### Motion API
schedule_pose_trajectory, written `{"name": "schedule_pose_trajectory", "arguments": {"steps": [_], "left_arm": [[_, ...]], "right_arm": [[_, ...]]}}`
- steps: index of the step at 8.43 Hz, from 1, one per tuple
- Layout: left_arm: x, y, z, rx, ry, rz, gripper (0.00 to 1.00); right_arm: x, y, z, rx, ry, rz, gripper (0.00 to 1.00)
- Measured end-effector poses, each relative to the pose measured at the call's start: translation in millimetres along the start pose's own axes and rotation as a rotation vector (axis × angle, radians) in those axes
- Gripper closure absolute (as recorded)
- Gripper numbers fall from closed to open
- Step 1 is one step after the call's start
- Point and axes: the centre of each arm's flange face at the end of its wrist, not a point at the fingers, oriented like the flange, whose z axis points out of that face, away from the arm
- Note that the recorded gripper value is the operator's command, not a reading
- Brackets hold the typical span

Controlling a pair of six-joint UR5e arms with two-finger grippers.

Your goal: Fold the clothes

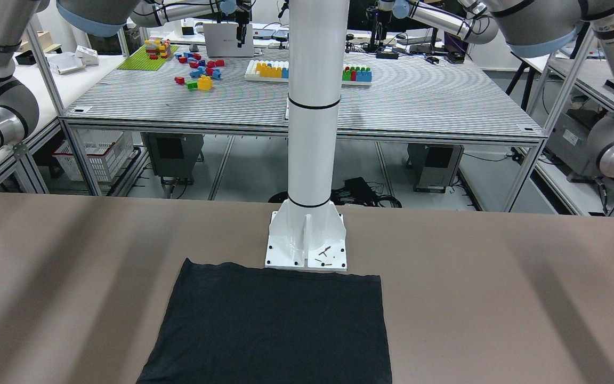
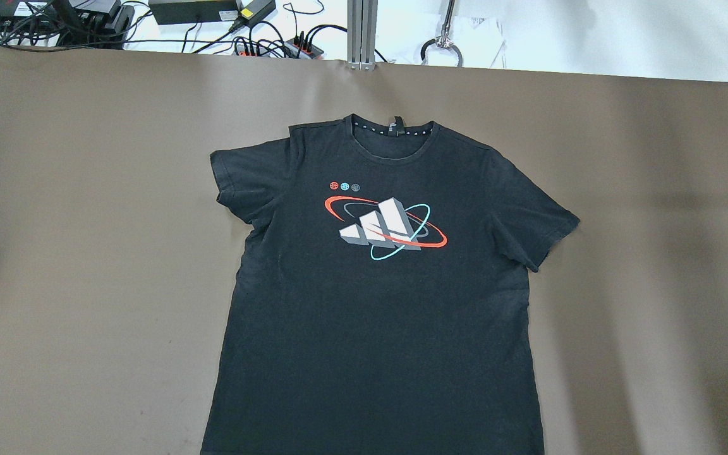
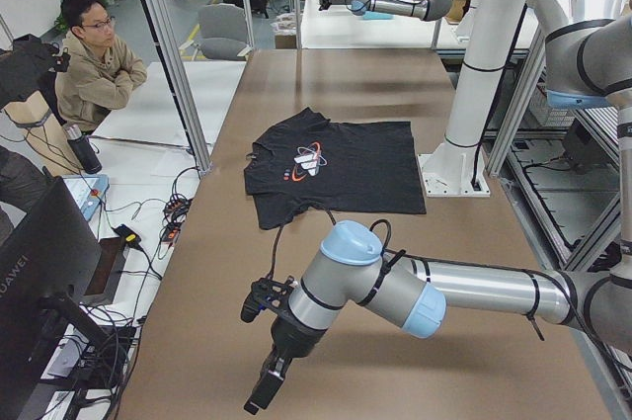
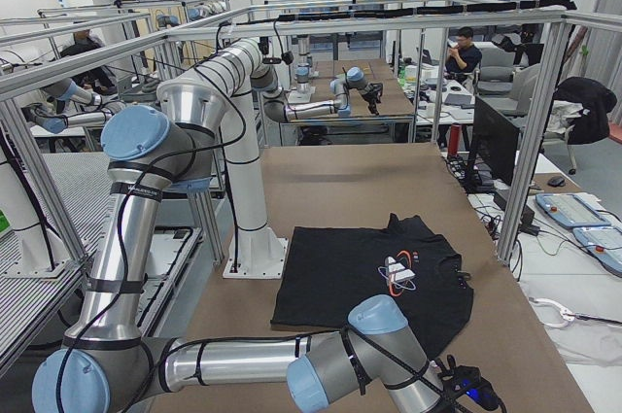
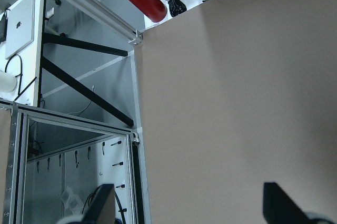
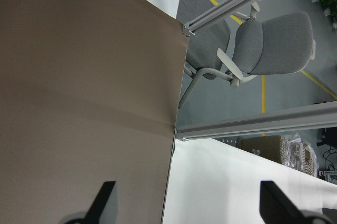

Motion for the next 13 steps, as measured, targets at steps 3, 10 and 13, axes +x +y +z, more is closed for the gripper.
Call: {"name": "schedule_pose_trajectory", "arguments": {"steps": [3, 10, 13], "left_arm": [[0.9, 12.7, -0.8, 0.001, 0.0, 0.0, 0.0], [4.0, 38.2, -8.2, -0.015, -0.003, -0.004, 0.0], [5.5, 47.8, -7.2, -0.031, 0.002, -0.007, 0.0]], "right_arm": [[-0.3, 1.8, 0.5, -0.003, 0.0, 0.0, 0.05], [-2.7, -0.5, -1.0, 0.004, -0.02, 0.003, 0.05], [-30.5, -17.1, 5.2, 0.012, -0.087, 0.013, 0.05]]}}
